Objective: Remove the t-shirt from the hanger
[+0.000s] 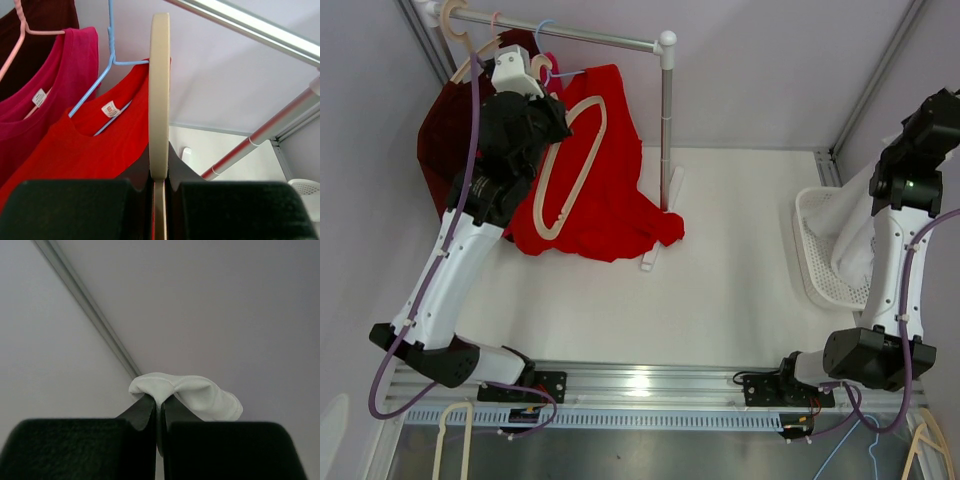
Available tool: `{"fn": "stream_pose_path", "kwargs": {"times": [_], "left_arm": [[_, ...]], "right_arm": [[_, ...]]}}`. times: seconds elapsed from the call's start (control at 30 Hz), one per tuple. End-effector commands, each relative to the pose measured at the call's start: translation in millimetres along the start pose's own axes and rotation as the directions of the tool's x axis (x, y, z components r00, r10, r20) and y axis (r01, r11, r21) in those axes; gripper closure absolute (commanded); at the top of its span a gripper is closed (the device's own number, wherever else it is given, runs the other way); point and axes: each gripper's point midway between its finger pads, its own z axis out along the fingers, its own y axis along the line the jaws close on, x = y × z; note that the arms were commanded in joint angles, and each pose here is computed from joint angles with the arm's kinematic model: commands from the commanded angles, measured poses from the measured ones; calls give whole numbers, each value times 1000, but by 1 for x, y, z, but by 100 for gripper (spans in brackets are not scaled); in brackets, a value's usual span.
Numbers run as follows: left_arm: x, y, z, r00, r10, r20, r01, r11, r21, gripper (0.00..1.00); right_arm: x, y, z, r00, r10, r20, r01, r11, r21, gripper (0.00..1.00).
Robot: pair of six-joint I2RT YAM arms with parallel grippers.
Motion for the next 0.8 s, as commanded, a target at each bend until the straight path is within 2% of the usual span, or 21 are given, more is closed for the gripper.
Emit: {"fn": "stream_pose_path", "kwargs": {"times": [0.0,0.17,0.2,0.23,0.33,0.4,0.67,0.77], "left_arm": [[-33,-11,-5,995,-17,98,11,998,58,99],[-37,-14,-5,994,-15,110,7,997,75,99],[-35,-15,-4,994,-13,106,4,997,77,99],[-34,-15,-4,995,-8,103,0,997,78,99],[-35,-17,-3,994,-4,105,-6,996,88,99],[-36,-19,-4,994,4,110,-15,995,101,99],[-41,-30,-3,991,31,130,-51,986,157,99],[-40,-37,1,989,49,137,-75,979,191,99]], "right_arm": [[-7,-4,-14,994,110,2,-110,994,-6,100],[45,-23,-19,990,63,-127,-56,997,62,100],[54,-24,-20,987,52,-150,-43,997,64,97],[68,-27,-20,982,38,-185,-25,997,72,79],[83,-30,-17,974,23,-225,-4,996,84,36],[81,-29,-15,974,19,-224,0,996,84,31],[2,9,-31,986,46,-158,-53,998,-43,19],[3,26,-46,981,40,-190,-65,990,-126,17]]}}
